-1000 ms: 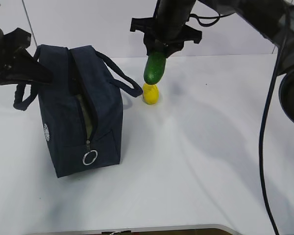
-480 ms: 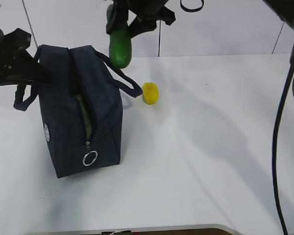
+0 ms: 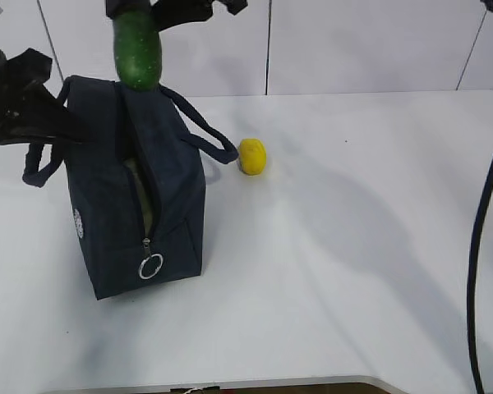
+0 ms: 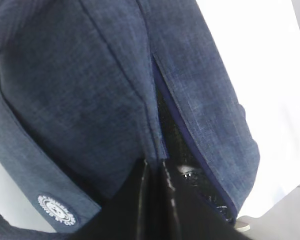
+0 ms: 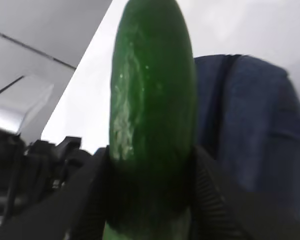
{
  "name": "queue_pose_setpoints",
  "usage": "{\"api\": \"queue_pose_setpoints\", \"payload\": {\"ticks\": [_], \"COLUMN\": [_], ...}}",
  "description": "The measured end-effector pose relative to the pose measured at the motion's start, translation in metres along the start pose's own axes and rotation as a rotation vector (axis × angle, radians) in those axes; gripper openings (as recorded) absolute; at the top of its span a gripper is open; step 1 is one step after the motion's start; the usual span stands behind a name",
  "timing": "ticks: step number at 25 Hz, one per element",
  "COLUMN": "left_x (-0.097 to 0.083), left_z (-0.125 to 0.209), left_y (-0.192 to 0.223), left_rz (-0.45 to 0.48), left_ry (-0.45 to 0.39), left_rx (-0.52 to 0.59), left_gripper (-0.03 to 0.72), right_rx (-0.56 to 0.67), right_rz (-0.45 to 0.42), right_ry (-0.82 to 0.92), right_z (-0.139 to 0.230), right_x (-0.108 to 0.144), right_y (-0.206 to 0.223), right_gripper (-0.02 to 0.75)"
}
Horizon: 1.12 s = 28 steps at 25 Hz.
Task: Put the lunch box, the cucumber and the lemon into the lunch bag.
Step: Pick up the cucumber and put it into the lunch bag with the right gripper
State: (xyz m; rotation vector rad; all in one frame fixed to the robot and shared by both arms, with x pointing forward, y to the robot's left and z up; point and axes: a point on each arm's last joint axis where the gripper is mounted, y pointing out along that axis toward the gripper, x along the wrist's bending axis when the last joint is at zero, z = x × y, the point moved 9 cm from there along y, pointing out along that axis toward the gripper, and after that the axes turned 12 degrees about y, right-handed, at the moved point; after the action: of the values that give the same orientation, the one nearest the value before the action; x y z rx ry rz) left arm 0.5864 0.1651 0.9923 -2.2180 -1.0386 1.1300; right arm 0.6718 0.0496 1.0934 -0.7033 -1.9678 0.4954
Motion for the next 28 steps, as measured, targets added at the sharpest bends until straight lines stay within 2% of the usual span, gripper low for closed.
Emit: {"api": "queue_pose_setpoints", "payload": {"ticks": [6, 10, 17, 23, 28], "left_x": [0.001, 0.001, 0.001, 0.001, 0.001], "left_z": [0.002, 0.002, 0.002, 0.002, 0.002], "left_y": [0.0, 0.0, 0.0, 0.0, 0.0], "left_rz": [-0.005, -0.007, -0.006, -0.006, -0.006], "left_ry": [0.009, 0.011, 0.011, 0.011, 0.011], "left_rx": [0.009, 0.011, 0.012, 0.012, 0.012], "left_gripper": [-0.003, -0.003, -0.003, -0.003, -0.003], "right_rx": [0.022, 0.029, 0.145, 0.148, 0.179], "right_rz": [-0.006, 0.044, 0.083, 0.126, 0.136], "right_ry": [-0.036, -0.048, -0.012, -0.086, -0.085], "right_z": [0.011, 0.012, 0.037, 0.043, 0.056], "right_x": [0.014, 0.002, -0.026, -0.023, -0.015], "right_y": [0.009, 0.013, 0.039, 0.033, 0.045], "right_gripper": [0.356, 0.356, 0.356, 0.356, 0.355]}}
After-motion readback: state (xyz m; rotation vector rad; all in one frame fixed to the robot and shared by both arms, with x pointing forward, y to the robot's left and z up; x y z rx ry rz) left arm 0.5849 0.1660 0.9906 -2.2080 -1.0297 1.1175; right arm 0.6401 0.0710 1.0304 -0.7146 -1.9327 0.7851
